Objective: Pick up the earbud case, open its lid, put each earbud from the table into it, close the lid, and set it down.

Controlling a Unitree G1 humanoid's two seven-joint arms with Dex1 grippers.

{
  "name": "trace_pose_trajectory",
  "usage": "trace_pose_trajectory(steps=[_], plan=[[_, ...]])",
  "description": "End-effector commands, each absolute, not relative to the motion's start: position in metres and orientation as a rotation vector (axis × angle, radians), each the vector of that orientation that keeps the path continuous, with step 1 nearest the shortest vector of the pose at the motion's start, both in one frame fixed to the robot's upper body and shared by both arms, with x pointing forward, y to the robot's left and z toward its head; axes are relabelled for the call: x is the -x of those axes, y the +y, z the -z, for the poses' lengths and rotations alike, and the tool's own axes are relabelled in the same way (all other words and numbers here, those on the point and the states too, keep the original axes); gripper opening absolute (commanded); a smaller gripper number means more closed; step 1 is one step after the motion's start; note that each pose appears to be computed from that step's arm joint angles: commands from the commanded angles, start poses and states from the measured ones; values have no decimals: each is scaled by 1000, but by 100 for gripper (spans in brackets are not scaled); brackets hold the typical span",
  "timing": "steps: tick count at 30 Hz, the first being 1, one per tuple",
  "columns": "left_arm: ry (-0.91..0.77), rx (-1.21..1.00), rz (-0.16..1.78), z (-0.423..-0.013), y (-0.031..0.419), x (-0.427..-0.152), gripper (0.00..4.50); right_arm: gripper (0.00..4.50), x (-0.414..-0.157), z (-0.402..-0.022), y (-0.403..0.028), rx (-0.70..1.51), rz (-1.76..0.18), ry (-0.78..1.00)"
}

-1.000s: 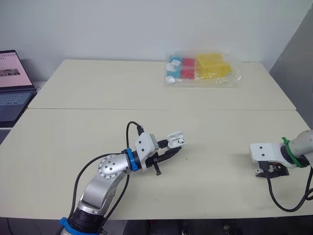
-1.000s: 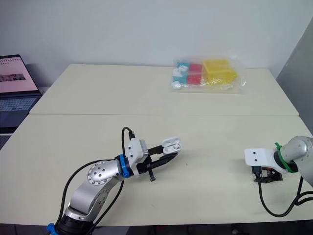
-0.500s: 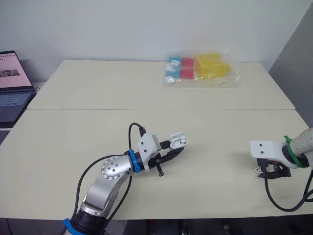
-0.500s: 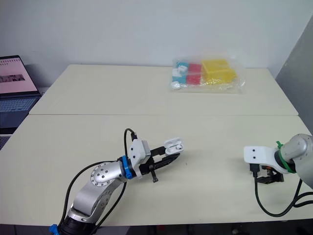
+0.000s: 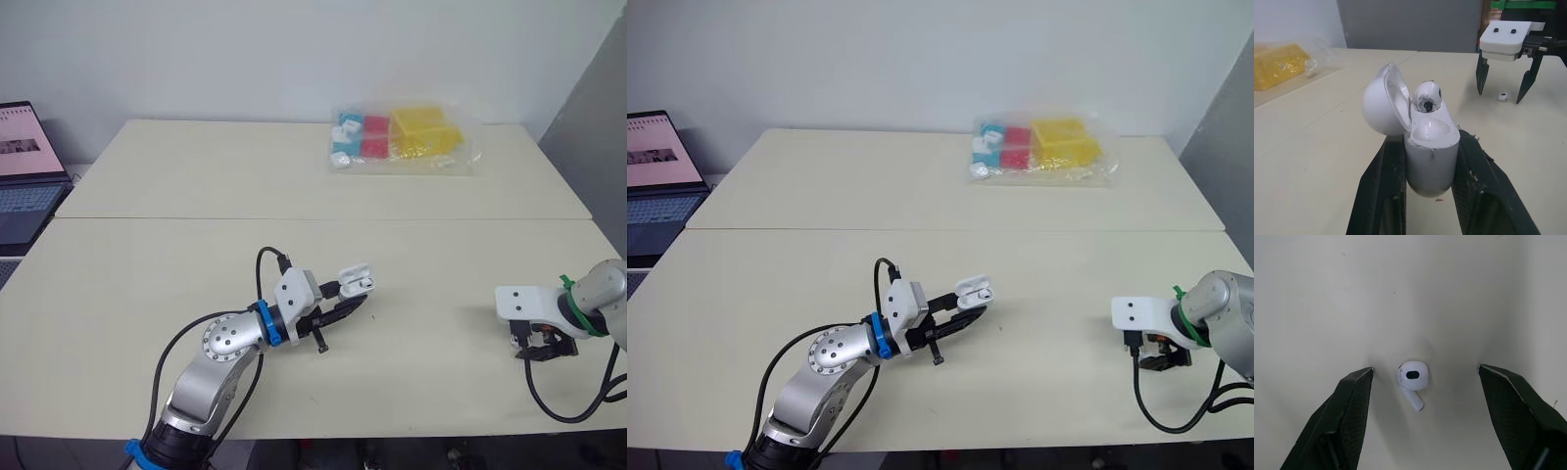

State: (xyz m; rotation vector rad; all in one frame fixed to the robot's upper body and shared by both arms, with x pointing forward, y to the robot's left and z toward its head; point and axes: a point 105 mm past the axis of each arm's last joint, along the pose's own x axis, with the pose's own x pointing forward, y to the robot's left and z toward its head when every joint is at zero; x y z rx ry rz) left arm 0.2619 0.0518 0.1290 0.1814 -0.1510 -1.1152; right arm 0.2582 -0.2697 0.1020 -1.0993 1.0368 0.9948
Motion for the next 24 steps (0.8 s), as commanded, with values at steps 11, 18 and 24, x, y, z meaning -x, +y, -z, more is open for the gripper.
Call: trace_pose_trajectory(steps=[11,18,24], plan=[[-204,-192,1126,-140,49,-259,83,40,-259,-104,-267,1101,-1006,1027],[-195,-185,1102,-140,54,-262,83,40,-264,-126,-253,1084,-1038,922],[-220,-167,1091,-150,54,-268,83,40,-261,-178,-199,762,-1100,613]])
